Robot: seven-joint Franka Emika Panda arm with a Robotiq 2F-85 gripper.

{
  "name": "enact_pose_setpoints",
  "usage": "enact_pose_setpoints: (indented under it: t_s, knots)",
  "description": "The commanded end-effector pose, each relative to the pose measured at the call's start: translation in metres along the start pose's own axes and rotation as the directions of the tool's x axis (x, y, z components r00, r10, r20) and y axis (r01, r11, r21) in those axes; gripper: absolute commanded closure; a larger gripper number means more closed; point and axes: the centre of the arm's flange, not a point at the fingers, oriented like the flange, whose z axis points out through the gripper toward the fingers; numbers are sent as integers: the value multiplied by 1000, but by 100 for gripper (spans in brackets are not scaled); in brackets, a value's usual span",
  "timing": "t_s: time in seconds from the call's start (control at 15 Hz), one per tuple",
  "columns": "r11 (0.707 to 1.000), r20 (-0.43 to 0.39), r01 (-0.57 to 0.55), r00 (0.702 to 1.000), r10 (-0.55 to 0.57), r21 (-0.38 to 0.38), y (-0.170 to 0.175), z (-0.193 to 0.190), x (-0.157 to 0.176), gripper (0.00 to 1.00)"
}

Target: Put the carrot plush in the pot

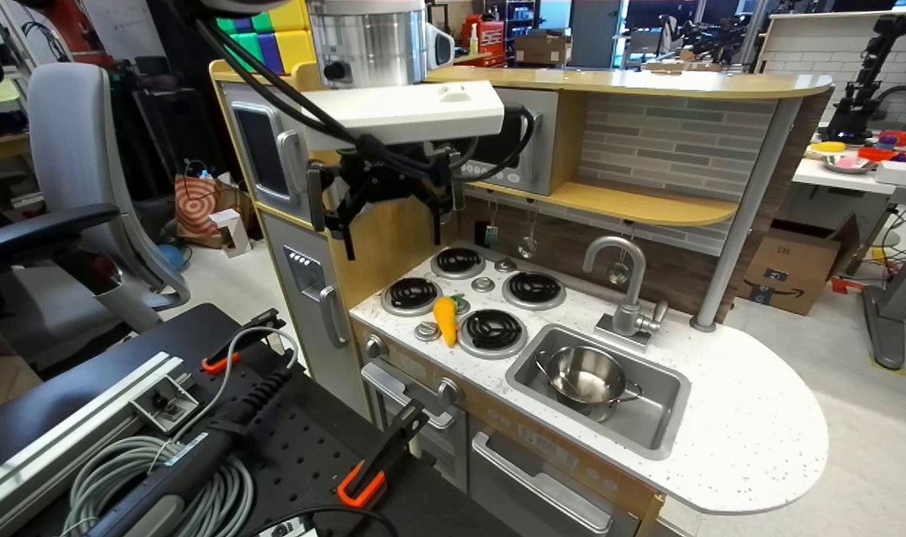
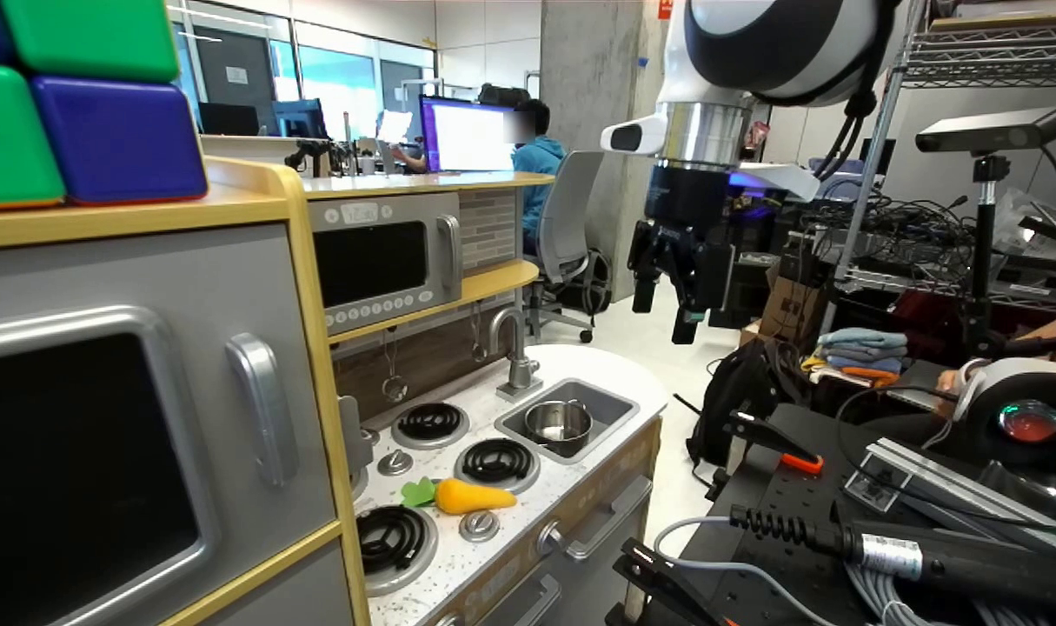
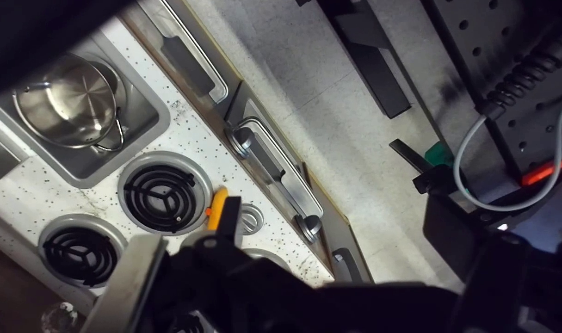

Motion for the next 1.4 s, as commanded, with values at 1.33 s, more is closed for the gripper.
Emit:
enact_pose_setpoints:
  t_s: [1.33]
  knots:
    - [985,-120,-144,984,132,-97,64,179,114,0]
